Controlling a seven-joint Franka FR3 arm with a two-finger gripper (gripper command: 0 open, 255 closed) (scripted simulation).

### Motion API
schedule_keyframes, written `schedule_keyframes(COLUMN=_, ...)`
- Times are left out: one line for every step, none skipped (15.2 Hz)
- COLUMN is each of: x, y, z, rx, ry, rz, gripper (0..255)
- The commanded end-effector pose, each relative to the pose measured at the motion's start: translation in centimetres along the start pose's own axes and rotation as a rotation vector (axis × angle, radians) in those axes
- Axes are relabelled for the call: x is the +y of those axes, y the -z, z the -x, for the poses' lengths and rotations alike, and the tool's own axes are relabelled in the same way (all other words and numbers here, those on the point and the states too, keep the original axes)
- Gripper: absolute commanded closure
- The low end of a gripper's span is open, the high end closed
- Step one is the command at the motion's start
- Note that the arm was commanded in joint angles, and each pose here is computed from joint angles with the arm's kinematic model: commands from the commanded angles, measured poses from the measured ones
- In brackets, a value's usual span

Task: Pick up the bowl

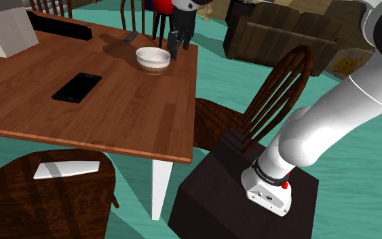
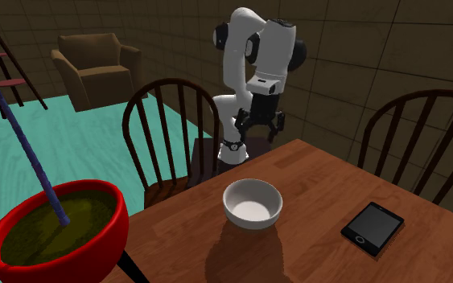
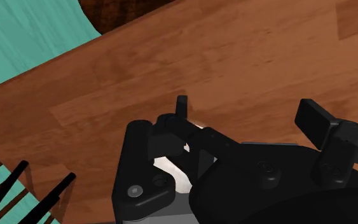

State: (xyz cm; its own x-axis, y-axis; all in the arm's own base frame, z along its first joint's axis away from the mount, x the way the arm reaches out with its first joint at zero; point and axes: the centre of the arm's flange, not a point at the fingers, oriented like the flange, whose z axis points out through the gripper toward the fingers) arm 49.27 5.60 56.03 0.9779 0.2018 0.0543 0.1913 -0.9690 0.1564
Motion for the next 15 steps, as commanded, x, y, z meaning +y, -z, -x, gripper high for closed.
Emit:
schedule_keyframes(x=0.0, y=-1.1, z=-2.7, rx=-0.005, ry=0.009, rz=0.002, gripper=0)
schedule_keyframes(x=-0.1, y=-1.6, z=-4.0, rx=-0.008, ry=0.014, rz=0.002, gripper=0)
schedule_keyframes(x=-0.2, y=-2.1, z=-5.2, rx=-0.010, ry=0.018, rz=0.003, gripper=0)
schedule_keyframes(x=-0.4, y=-2.7, z=-6.4, rx=-0.013, ry=0.023, rz=0.004, gripper=0)
schedule_keyframes(x=-0.5, y=-3.2, z=-7.7, rx=-0.016, ry=0.027, rz=0.005, gripper=0)
schedule_keyframes(x=-0.7, y=-3.7, z=-8.9, rx=-0.019, ry=0.032, rz=0.006, gripper=0)
schedule_keyframes(x=-0.8, y=-4.3, z=-10.2, rx=-0.021, ry=0.036, rz=0.007, gripper=0)
schedule_keyframes(x=-1.0, y=-4.8, z=-11.4, rx=-0.024, ry=0.041, rz=0.007, gripper=0)
schedule_keyframes(x=-1.1, y=-5.4, z=-12.6, rx=-0.027, ry=0.045, rz=0.008, gripper=0)
schedule_keyframes(x=-1.3, y=-5.9, z=-13.9, rx=-0.030, ry=0.050, rz=0.009, gripper=0)
schedule_keyframes(x=-1.5, y=-6.5, z=-15.1, rx=-0.032, ry=0.054, rz=0.010, gripper=0)
schedule_keyframes(x=-1.7, y=-7.0, z=-16.3, rx=-0.035, ry=0.058, rz=0.011, gripper=0)
schedule_keyframes(x=-1.7, y=-7.5, z=-16.2, rx=-0.035, ry=0.058, rz=0.011, gripper=0)
schedule_keyframes(x=-1.8, y=-8.1, z=-16.2, rx=-0.035, ry=0.058, rz=0.011, gripper=0)
schedule_keyframes(x=-1.9, y=-8.6, z=-16.2, rx=-0.035, ry=0.058, rz=0.011, gripper=0)
